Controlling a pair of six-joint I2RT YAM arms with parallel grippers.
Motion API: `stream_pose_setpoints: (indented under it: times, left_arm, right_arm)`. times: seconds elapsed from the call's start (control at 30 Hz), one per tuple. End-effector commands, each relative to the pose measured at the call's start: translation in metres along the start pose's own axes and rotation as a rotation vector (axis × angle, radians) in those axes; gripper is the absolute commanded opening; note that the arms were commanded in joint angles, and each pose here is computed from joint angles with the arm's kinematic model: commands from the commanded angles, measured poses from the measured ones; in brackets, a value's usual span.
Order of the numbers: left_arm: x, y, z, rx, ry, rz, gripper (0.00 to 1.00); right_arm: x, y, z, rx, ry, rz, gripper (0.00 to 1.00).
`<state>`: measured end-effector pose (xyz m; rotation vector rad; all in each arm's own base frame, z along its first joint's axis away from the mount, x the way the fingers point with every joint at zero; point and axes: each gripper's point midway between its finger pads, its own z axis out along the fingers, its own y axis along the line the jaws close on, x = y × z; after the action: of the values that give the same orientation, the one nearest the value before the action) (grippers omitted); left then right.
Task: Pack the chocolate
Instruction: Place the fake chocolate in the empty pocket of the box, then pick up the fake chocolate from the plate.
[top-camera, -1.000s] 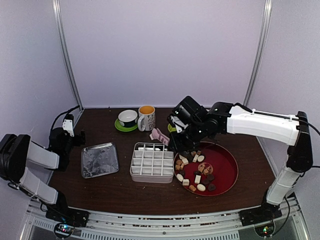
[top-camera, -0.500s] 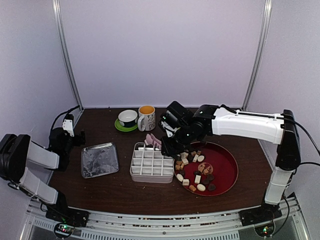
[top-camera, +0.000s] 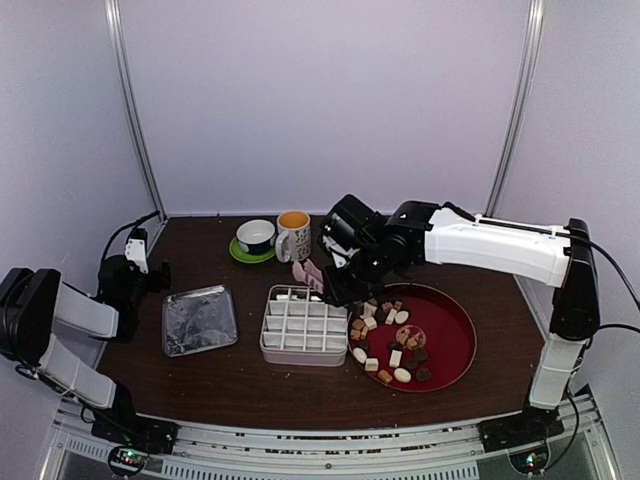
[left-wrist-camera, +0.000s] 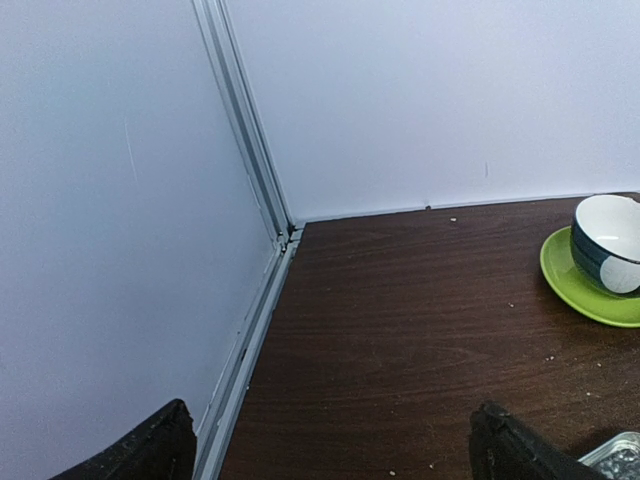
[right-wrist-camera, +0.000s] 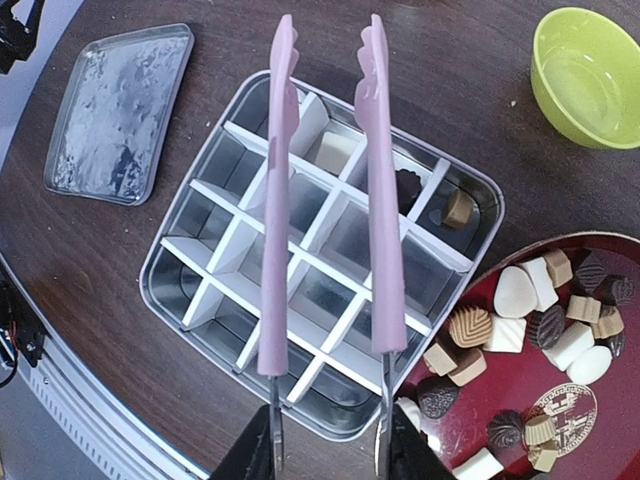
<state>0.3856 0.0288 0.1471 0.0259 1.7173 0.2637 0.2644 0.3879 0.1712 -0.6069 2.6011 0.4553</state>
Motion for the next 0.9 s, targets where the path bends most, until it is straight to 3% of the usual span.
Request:
stream_pose_setpoints:
  times: [0.0, 0.2, 0.47, 0.87]
  left_arm:
    - [-0.018, 0.004, 0.001, -0.01, -0.066, -0.001, 0.98]
    - [-0.017, 0.004, 0.001, -0.01, -0.065, -0.001, 0.98]
    - [-0.018, 0.004, 0.001, -0.011, -0.066, -0.001, 0.98]
    - [-0.018, 0.004, 0.001, -0.01, -0.066, -0.001, 0.98]
  right_arm:
    - [-0.003, -0.008, -0.025, 0.047, -0.025, -0.029, 0.32]
    - [0.006, -0.024, -0.054, 0.1, -0.021, -0.047, 0.31]
    - [0.054, -0.065, -0.08, 0.226, 0.081, -0.046, 0.31]
    - [0.107, -0.093, -0.071, 0.269, 0.157, 0.032, 0.31]
